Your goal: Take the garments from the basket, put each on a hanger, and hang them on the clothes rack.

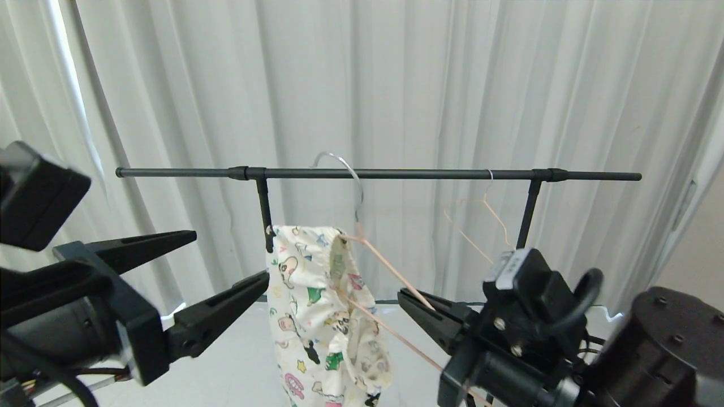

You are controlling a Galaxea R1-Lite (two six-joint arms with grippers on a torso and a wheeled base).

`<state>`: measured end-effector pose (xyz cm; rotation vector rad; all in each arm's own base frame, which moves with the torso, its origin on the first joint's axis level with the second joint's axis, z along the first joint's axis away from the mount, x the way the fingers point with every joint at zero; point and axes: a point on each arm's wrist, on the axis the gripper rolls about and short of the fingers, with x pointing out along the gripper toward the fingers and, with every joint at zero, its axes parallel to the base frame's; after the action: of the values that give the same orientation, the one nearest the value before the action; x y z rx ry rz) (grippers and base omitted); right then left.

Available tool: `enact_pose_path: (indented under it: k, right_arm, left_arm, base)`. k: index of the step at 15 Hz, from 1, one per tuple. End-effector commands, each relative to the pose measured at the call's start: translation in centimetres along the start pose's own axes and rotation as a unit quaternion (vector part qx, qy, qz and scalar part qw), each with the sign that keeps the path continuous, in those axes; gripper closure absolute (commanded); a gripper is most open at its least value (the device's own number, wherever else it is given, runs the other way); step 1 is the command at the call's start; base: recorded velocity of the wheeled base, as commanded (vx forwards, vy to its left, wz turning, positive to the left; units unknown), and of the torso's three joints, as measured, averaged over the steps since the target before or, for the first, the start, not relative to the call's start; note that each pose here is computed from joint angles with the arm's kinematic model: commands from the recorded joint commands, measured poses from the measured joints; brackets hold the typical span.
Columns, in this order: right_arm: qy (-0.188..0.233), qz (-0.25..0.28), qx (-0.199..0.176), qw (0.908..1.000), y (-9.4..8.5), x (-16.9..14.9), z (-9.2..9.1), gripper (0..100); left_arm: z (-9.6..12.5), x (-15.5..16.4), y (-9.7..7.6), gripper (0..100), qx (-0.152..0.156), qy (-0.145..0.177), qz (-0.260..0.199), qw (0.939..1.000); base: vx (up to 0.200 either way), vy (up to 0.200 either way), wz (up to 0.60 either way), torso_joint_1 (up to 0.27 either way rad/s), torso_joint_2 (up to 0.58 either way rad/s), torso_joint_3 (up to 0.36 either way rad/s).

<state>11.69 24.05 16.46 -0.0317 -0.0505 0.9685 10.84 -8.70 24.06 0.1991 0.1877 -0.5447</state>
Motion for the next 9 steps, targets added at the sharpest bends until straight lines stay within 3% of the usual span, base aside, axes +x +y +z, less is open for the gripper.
enact_pose_path:
  k: [1,3,6,7,9]
  right_arm:
    - [-0.006,0.025,-0.016,0.9995,-0.5,-3.1,0.0,100]
    - [-0.004,0.067,-0.030,0.9973,-0.5,-4.4,-0.4,100]
    - [-0.014,0.153,-0.063,0.9861,-0.3,-5.8,-0.5,100]
    - [-0.011,0.159,-0.068,0.9849,-0.2,-6.0,-0.7,100]
    - [-0.008,0.173,-0.068,0.9826,0.1,-6.1,-0.9,100]
  left_arm:
    - [-2.0,-2.2,1.0,0,0.024,-0.024,0.003,0.9994]
    - [-3.4,-2.5,1.1,0,0.070,-0.030,-0.045,0.9961]
    - [-3.9,-2.5,0.7,0,0.117,-0.056,-0.126,0.9835]
    - [-4.4,-2.6,0.5,0,0.128,-0.058,-0.154,0.9780]
    - [-5.6,-2.8,0.0,0,0.166,-0.067,-0.218,0.9594]
  base:
    - [0.000,0.000,0.00,0.000,0.00,0.000]
    - [0.000,0.000,0.00,0.000,0.00,0.000]
    - [0.000,0.000,0.00,0.000,0.00,0.000]
    - [0.000,0.000,0.00,0.000,0.00,0.000]
    - [0.000,0.000,0.00,0.000,0.00,0.000]
